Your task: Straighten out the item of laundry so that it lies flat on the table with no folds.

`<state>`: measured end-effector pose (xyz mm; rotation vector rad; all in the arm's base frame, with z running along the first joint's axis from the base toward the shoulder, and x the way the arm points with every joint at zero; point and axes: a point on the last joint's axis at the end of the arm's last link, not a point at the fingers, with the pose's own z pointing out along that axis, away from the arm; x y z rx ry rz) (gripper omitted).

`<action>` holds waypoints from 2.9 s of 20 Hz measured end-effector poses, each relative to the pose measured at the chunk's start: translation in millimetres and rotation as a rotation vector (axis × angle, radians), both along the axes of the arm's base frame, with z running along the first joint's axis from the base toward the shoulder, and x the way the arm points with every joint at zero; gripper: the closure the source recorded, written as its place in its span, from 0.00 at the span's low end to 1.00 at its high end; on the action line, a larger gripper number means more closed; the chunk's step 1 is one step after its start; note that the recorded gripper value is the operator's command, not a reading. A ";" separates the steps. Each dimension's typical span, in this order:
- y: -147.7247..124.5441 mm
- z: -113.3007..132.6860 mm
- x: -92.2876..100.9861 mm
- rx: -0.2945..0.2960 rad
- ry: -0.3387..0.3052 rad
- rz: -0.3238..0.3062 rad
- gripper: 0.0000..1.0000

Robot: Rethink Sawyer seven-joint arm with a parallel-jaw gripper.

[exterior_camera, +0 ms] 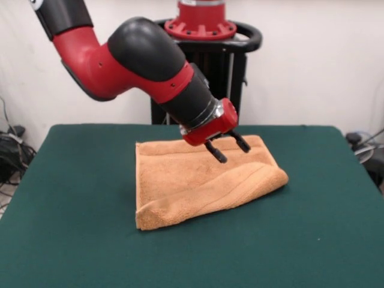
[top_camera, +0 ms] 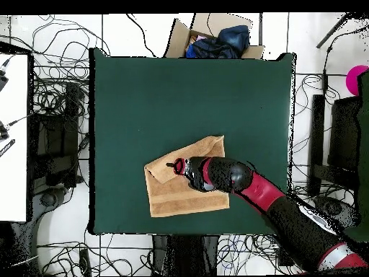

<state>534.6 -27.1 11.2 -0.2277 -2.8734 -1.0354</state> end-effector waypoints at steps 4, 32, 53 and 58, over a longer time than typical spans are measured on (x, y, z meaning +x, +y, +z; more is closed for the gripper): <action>3.7 -0.6 -3.3 0.001 0.001 0.002 0.00; 11.0 -6.4 -7.9 0.016 0.029 -0.003 0.00; 17.1 -43.1 -45.3 -0.022 0.139 0.006 0.00; 6.8 -53.3 -46.5 0.027 0.128 -0.070 0.00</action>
